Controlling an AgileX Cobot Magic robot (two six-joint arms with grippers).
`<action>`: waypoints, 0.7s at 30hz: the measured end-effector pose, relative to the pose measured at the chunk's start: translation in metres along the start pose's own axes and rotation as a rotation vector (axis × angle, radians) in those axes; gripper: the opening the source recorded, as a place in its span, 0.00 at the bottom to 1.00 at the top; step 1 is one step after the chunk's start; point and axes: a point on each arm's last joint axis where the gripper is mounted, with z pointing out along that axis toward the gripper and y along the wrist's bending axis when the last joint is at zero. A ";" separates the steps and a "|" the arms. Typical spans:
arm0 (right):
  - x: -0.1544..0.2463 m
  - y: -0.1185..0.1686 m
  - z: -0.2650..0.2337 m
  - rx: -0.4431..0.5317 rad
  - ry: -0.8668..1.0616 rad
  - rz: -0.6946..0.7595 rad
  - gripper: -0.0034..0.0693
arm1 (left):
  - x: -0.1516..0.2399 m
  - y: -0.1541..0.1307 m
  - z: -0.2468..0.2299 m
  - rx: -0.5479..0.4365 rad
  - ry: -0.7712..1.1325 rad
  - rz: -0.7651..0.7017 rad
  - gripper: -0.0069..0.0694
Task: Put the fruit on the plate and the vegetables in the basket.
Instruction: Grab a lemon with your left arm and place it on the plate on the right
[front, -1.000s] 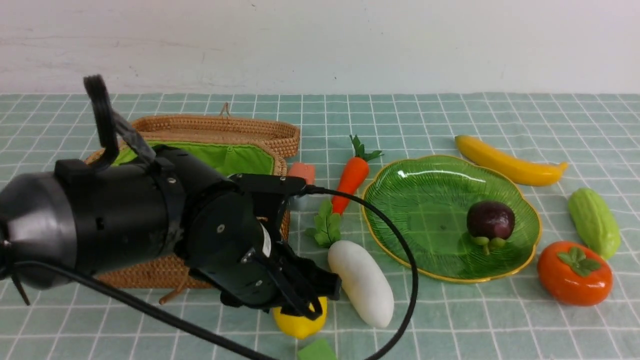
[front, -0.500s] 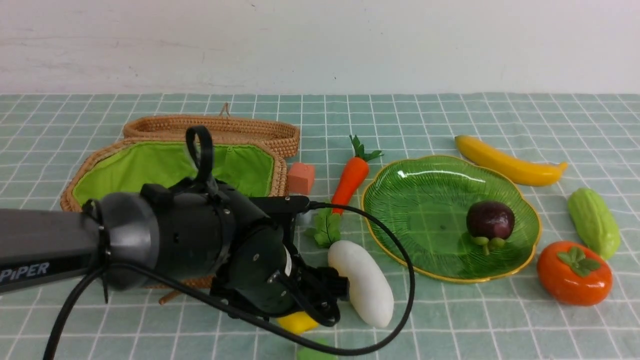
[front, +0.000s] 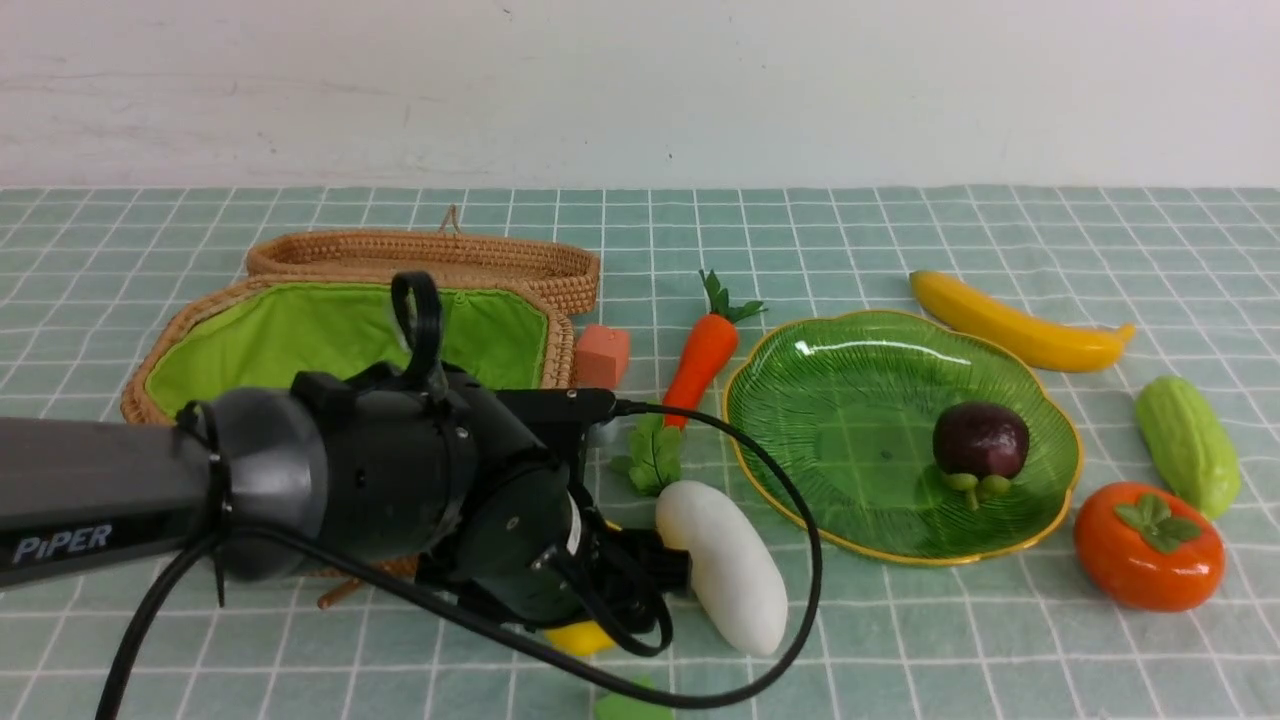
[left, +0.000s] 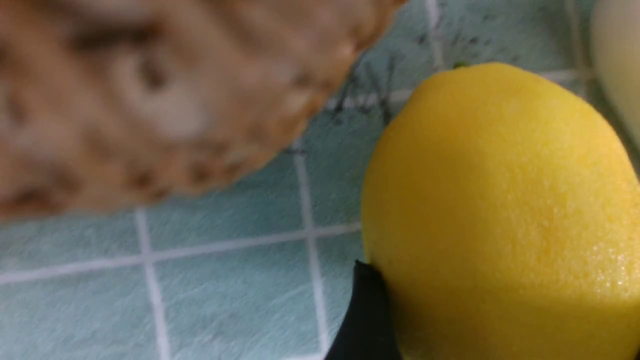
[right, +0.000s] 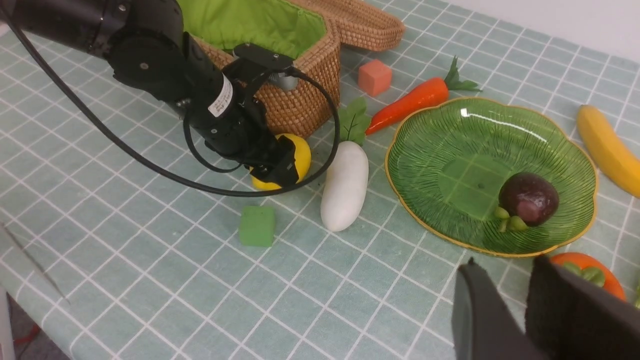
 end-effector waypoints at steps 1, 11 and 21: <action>0.000 0.000 0.000 0.000 0.000 0.000 0.27 | 0.000 0.000 0.000 -0.003 0.003 0.000 0.81; 0.000 0.000 0.000 0.001 -0.002 0.000 0.27 | 0.014 -0.018 -0.032 0.008 0.021 0.073 0.81; -0.005 -0.017 -0.002 0.188 -0.071 0.156 0.27 | -0.028 -0.073 -0.102 0.162 -0.216 0.448 0.81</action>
